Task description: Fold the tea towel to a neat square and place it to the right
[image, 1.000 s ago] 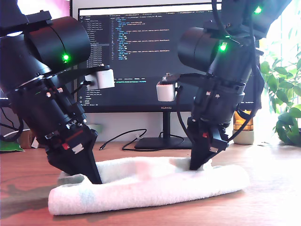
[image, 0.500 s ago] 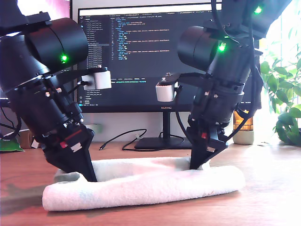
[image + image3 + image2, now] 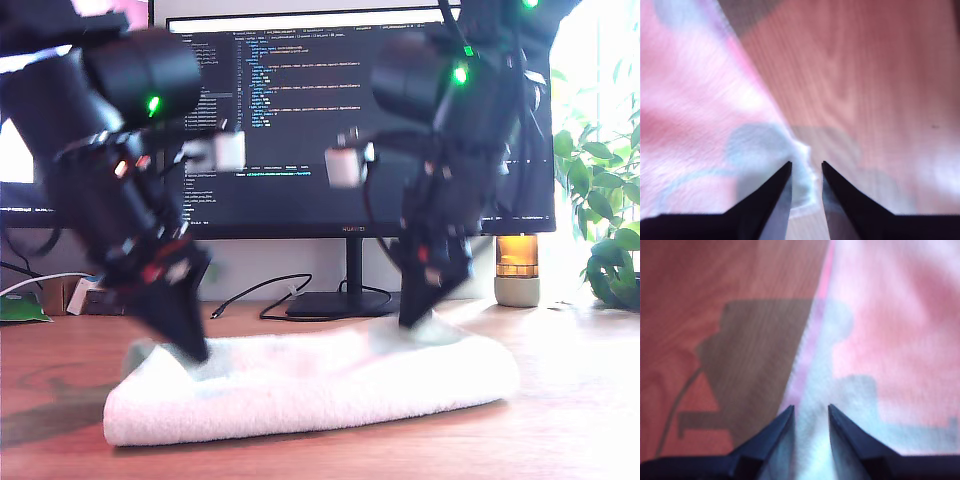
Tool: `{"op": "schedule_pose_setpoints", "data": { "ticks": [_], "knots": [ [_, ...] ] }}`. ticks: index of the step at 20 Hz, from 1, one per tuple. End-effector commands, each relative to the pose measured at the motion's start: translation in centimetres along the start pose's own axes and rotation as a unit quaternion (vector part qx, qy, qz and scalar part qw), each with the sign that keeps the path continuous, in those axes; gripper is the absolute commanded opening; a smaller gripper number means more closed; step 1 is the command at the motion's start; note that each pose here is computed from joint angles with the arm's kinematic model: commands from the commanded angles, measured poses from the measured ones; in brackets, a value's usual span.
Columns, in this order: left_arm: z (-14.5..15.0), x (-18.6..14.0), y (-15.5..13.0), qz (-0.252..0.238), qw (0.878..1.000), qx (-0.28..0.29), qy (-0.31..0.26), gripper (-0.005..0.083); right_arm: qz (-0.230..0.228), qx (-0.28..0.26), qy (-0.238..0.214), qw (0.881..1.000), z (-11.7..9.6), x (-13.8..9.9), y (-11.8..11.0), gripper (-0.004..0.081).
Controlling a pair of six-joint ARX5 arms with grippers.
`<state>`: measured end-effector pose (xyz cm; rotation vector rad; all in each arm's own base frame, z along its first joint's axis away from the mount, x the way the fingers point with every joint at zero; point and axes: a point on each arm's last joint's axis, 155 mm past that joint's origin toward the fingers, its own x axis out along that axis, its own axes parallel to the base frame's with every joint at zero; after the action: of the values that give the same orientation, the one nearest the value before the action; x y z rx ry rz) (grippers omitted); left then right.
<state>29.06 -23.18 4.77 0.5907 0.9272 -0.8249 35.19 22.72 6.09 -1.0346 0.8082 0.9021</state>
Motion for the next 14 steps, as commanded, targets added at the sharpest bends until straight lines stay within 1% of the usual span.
{"op": "schedule_pose_setpoints", "data": {
  "ticks": [1,3,5,6,7,8,9,11,14],
  "knots": [
    [0.3,0.0,0.2,-0.001,1.0,-0.002,0.003,0.0186,-0.011,0.004,-0.012,1.0,1.0,-1.2,-1.0,0.0169],
    [0.5,-0.2,0.6,0.005,1.0,-0.005,0.006,0.0185,-0.013,0.006,-0.014,1.0,1.5,-1.9,-1.6,0.0179],
    [0.0,-0.4,1.1,0.015,1.0,-0.01,0.018,0.0174,-0.012,0.034,-0.016,0.999,1.9,-2.4,-1.9,0.0172],
    [-0.5,-0.4,1.1,0.013,0.999,-0.017,0.025,0.0142,-0.006,0.053,-0.017,0.998,2.0,-2.6,-1.7,0.0139],
    [-0.9,-0.4,0.8,0.002,0.999,-0.029,0.032,0.0087,0.006,0.076,-0.022,0.997,2.2,-2.6,-1.3,0.0068],
    [-1.0,-0.5,0.4,-0.013,0.999,-0.034,0.032,0.0031,0.02,0.104,-0.026,0.994,2.3,-2.6,-0.9,-0.0012],
    [-0.9,-0.5,0.0,-0.028,0.998,-0.038,0.029,-0.0004,0.039,0.137,-0.032,0.989,2.5,-2.7,-0.2,-0.0011],
    [-0.6,-0.7,-0.3,-0.049,0.998,-0.046,0.017,-0.0016,0.062,0.201,-0.041,0.977,2.7,-2.8,0.2,-0.0011],
    [0.3,-1.1,-0.2,-0.066,0.996,-0.055,-0.013,-0.0019,0.055,0.256,-0.054,0.964,2.9,-3.3,-0.9,-0.0011]
  ]
}}
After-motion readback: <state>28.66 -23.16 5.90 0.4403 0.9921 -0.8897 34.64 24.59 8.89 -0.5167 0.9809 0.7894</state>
